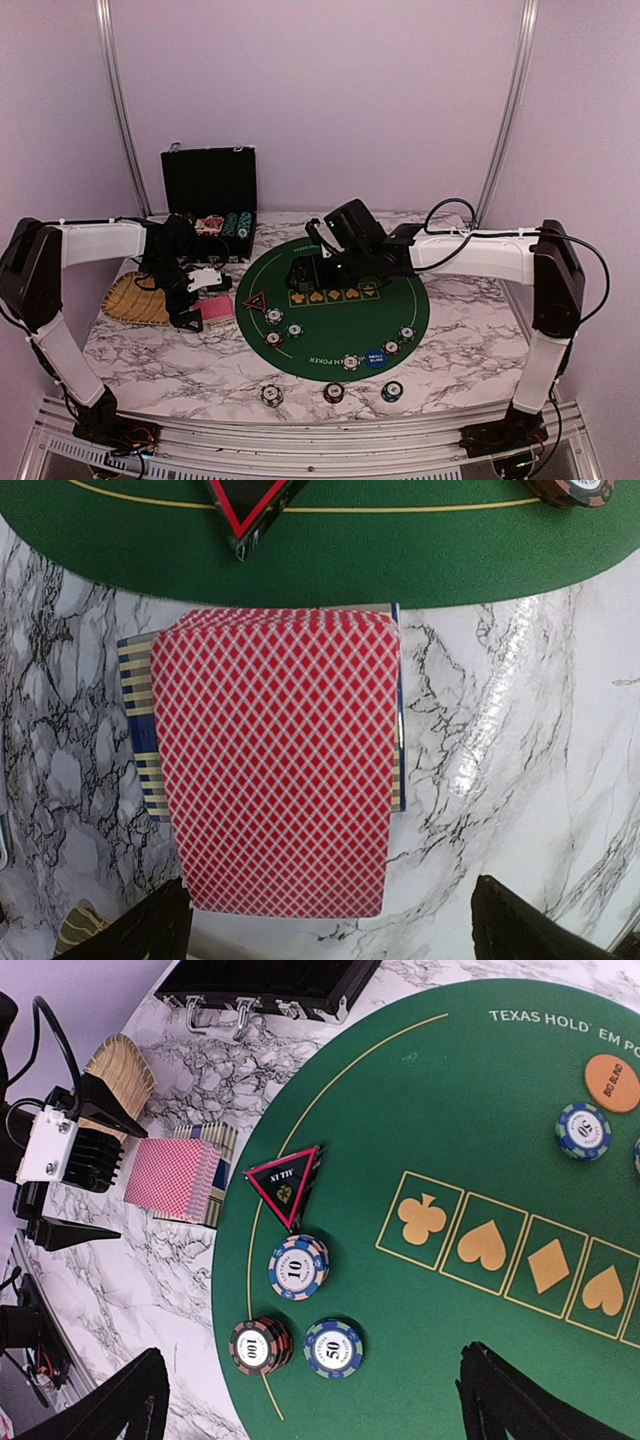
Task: Distribute texas hold em gaming equipment
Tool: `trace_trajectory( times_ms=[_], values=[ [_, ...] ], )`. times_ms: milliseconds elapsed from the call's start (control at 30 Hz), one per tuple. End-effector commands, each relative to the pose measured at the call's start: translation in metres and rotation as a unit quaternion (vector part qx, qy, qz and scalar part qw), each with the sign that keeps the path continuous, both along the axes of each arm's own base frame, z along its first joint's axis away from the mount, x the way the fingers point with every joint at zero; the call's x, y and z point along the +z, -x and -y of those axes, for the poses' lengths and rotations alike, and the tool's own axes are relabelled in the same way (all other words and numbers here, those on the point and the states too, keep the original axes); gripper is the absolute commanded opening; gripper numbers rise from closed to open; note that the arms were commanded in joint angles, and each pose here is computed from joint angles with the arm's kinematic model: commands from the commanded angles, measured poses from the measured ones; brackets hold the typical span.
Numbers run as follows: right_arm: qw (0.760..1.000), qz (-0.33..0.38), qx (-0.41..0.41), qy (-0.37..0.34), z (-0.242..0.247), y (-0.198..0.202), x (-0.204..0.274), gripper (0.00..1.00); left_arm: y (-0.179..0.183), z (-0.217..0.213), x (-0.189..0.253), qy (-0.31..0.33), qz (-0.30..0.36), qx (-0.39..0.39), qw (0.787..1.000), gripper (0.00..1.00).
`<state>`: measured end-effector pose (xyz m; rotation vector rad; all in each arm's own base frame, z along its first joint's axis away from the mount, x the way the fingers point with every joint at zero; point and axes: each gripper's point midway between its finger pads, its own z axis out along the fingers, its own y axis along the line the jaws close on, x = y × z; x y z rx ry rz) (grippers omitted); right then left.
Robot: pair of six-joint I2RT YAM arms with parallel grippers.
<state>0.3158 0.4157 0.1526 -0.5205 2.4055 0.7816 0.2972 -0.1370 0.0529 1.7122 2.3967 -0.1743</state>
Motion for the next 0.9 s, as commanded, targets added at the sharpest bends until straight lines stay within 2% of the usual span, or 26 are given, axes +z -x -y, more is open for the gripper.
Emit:
trace_trajectory(
  times_ms=[0,633,867],
  values=[
    [1.000,0.010,0.003,-0.022,-0.003,0.005,0.022,0.99,-0.002,0.002,-0.002,-0.006,-0.006,-0.011,1.000,0.99],
    [1.000,0.005,0.014,-0.024,-0.005,0.011,0.022,0.99,-0.020,0.000,-0.007,-0.025,0.043,-0.011,0.999,0.99],
    [1.000,0.005,0.015,-0.021,-0.004,0.012,0.021,0.99,-0.012,-0.002,-0.016,-0.042,0.034,-0.030,0.998,0.99]
  ],
)
